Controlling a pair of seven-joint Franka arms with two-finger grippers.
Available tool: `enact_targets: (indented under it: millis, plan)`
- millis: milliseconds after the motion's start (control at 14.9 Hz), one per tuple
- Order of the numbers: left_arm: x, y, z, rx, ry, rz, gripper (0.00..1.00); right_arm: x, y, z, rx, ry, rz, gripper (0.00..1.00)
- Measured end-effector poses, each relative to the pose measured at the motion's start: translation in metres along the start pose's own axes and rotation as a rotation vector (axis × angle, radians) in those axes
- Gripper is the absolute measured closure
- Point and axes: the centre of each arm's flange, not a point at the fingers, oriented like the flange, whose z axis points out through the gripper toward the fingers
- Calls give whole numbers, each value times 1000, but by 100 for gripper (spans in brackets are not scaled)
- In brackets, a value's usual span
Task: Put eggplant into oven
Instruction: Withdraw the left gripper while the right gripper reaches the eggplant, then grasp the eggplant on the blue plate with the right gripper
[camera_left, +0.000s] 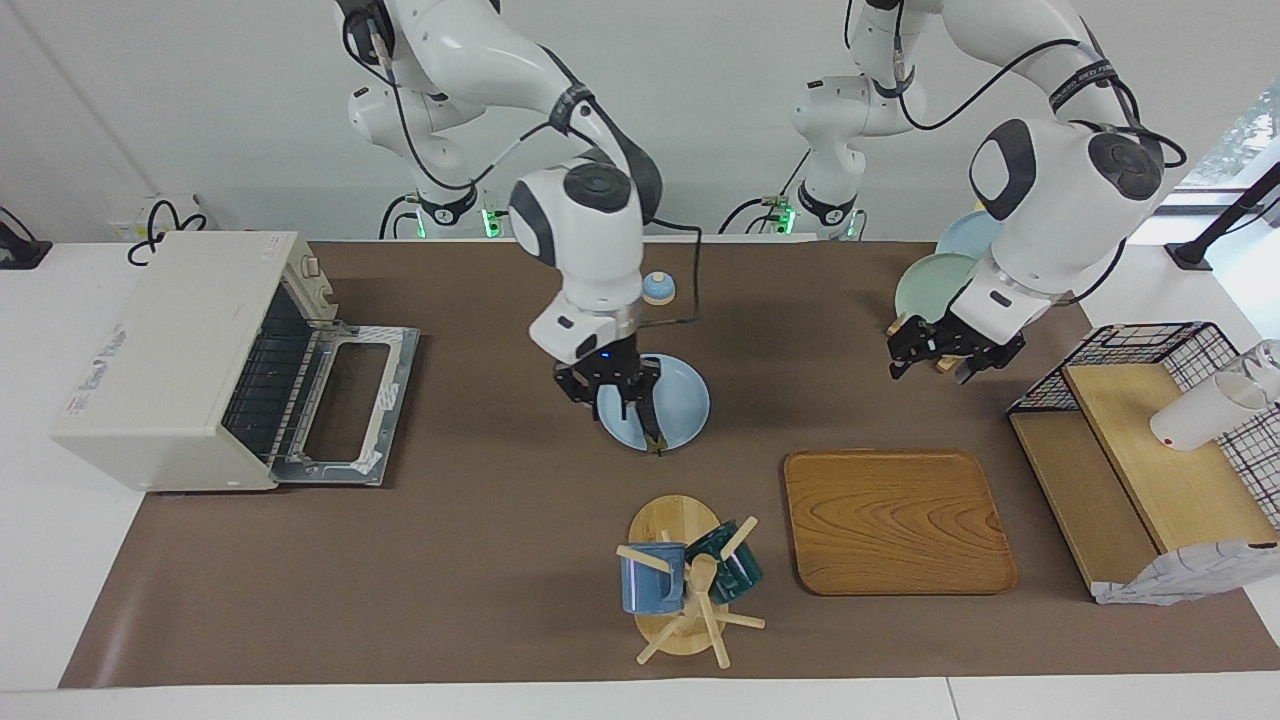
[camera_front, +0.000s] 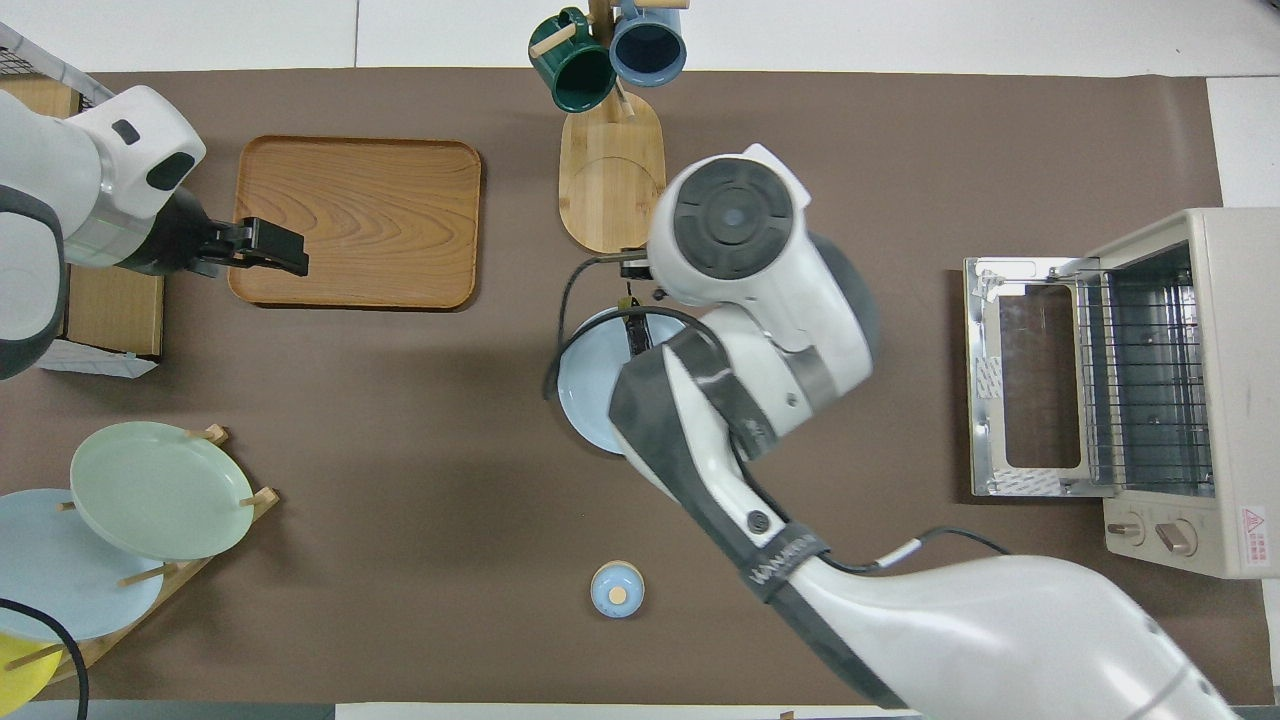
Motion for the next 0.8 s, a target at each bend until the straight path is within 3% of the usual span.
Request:
enact_targets:
  millis: [335, 805]
  plan:
    - [-18, -3, -60, 64, -29, 12, 0, -39, -108, 26, -22, 13, -40, 66]
    - [-44, 5, -87, 94, -86, 23, 0, -70, -113, 77, -8, 12, -80, 64]
